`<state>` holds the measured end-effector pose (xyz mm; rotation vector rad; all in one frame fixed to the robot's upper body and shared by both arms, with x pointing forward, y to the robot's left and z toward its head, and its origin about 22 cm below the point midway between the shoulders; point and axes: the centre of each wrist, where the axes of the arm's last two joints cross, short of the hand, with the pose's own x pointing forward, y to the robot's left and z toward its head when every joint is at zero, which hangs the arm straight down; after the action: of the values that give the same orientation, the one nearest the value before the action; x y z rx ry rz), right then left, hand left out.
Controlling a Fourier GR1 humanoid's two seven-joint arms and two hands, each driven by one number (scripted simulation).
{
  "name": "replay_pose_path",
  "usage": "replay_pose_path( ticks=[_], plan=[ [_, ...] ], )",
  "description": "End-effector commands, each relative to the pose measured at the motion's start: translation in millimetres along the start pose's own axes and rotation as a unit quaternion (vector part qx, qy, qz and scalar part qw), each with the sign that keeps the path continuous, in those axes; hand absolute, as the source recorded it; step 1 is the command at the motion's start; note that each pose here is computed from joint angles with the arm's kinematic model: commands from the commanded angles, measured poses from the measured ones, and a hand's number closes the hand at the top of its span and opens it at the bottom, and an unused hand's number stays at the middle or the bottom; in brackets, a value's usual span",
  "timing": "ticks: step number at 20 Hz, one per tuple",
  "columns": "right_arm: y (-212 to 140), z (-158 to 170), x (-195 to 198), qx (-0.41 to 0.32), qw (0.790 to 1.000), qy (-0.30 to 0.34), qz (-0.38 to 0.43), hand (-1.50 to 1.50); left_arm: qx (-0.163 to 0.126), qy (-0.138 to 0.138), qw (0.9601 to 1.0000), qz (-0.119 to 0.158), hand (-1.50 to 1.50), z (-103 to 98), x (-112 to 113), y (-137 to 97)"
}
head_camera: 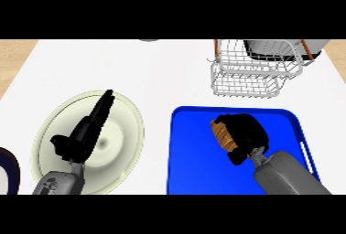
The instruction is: Pick the croissant from the tray and place it in the tiered basket
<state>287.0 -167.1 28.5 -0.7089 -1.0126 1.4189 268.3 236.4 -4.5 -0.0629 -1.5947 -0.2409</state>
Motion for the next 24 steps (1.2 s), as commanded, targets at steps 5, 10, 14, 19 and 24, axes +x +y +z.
replay_pose_path(
  ticks=[5,10,14,19,24],
  plan=[
    [18,-7,-2,-0.022,0.998,-0.055,0.002,1.50,0.001,0.037,0.9992,0.012,0.00,-9,-19,-8],
    [-20,10,-100,-0.047,0.999,0.004,-0.009,1.50,0.001,0.036,0.9993,0.007,0.00,8,-19,-1],
    [-72,49,-229,-0.098,0.986,0.134,-0.025,1.50,0.019,0.031,0.9993,0.011,0.00,7,-10,7],
    [-80,105,-319,-0.145,0.978,0.144,-0.035,1.50,0.007,0.026,0.9996,0.009,0.00,4,-7,-3],
    [-92,105,-338,-0.235,0.950,0.060,-0.197,1.50,-0.006,0.027,0.9996,0.003,0.00,8,-11,-1]
  ],
)
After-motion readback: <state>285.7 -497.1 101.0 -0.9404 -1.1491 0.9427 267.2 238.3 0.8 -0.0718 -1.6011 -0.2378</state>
